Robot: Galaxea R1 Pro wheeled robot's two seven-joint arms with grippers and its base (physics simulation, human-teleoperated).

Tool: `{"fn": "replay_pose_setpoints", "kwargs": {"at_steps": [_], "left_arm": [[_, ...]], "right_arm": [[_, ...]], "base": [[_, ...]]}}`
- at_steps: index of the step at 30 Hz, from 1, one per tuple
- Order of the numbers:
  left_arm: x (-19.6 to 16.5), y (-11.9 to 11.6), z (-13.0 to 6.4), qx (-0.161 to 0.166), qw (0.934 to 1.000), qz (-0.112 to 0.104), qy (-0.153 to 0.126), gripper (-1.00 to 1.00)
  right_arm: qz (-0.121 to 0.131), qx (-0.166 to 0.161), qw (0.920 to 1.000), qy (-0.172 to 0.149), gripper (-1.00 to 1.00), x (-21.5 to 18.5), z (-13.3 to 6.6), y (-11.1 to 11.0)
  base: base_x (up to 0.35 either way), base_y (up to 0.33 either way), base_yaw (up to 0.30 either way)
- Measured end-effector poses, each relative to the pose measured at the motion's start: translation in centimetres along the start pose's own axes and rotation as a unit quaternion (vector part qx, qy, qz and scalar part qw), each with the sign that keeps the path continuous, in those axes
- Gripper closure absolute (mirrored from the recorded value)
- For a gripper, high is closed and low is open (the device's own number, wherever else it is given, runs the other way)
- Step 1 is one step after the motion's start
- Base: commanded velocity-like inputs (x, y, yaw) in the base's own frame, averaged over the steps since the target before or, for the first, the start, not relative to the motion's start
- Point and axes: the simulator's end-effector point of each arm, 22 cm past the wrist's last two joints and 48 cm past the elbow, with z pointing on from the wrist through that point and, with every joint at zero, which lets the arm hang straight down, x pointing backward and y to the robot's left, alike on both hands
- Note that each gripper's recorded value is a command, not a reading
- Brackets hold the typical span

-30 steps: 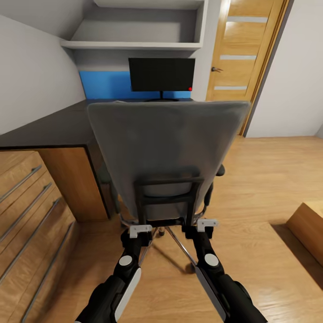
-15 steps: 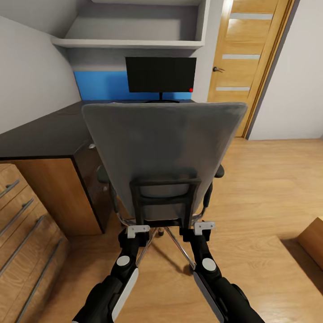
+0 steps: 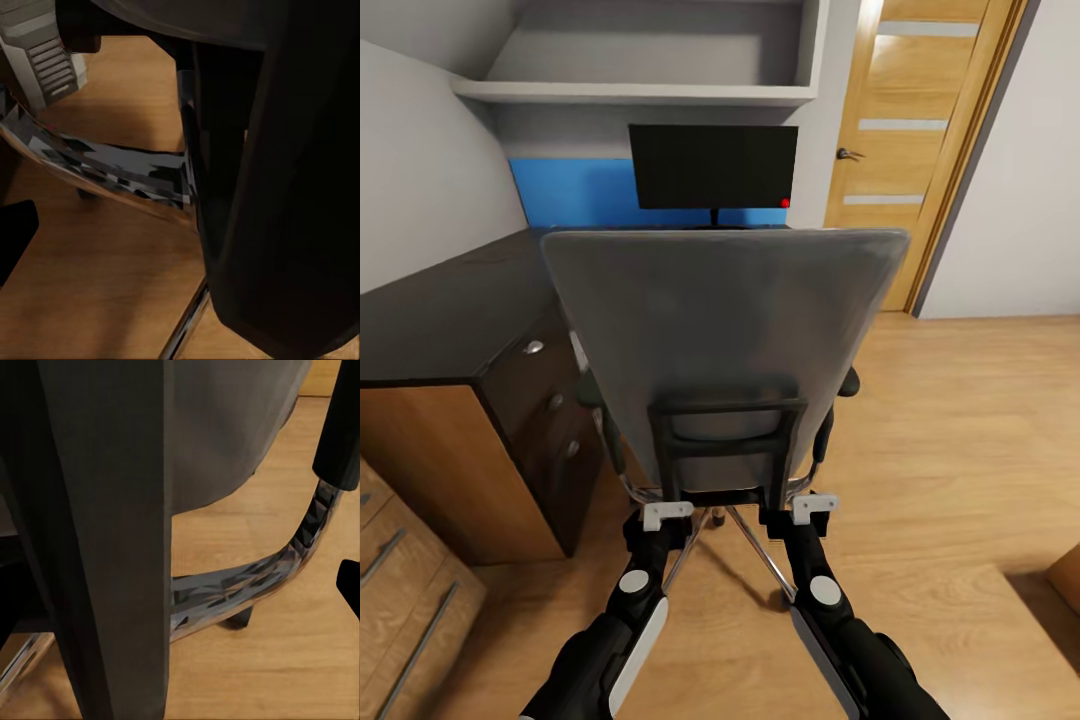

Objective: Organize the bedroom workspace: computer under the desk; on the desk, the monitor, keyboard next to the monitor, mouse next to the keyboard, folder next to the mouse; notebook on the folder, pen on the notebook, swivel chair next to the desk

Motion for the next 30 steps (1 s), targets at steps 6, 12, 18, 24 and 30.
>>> {"fn": "replay_pose_setpoints", "kwargs": {"at_steps": [6, 12, 18, 24, 30], "left_arm": [[0.0, 0.1, 0.0, 0.0, 1.0, 0.001, 0.0, -1.0], [-0.2, -0.7, -0.2, 0.004, 1.0, -0.008, -0.001, -1.0], [-0.5, -1.2, -0.3, 0.008, 0.9999, -0.01, -0.003, -1.0], [-0.5, -1.2, -0.3, 0.009, 0.9999, -0.008, -0.004, -1.0], [-0.5, -1.2, -0.3, 0.009, 0.9999, -0.01, -0.004, -1.0]], "right_arm": [[-0.002, 0.0, 1.0, 0.0, -1.0, 0.0, 0.0, 0.1], [0.004, 0.007, 1.0, 0.003, -1.0, 0.2, 0.1, -0.3], [-0.013, 0.002, 0.9998, 0.015, -1.0, 1.7, -0.1, -0.3], [-0.017, 0.003, 0.9997, 0.017, -1.0, 2.0, -0.1, -0.6], [-0.019, 0.004, 0.9997, 0.017, -1.0, 2.0, -0.1, -0.7]], "base": [[0.271, -0.059, 0.0], [0.0, 0.0, 0.0], [0.004, 0.0, 0.0], [0.181, 0.0, 0.0], [0.307, 0.0, 0.0]]}}
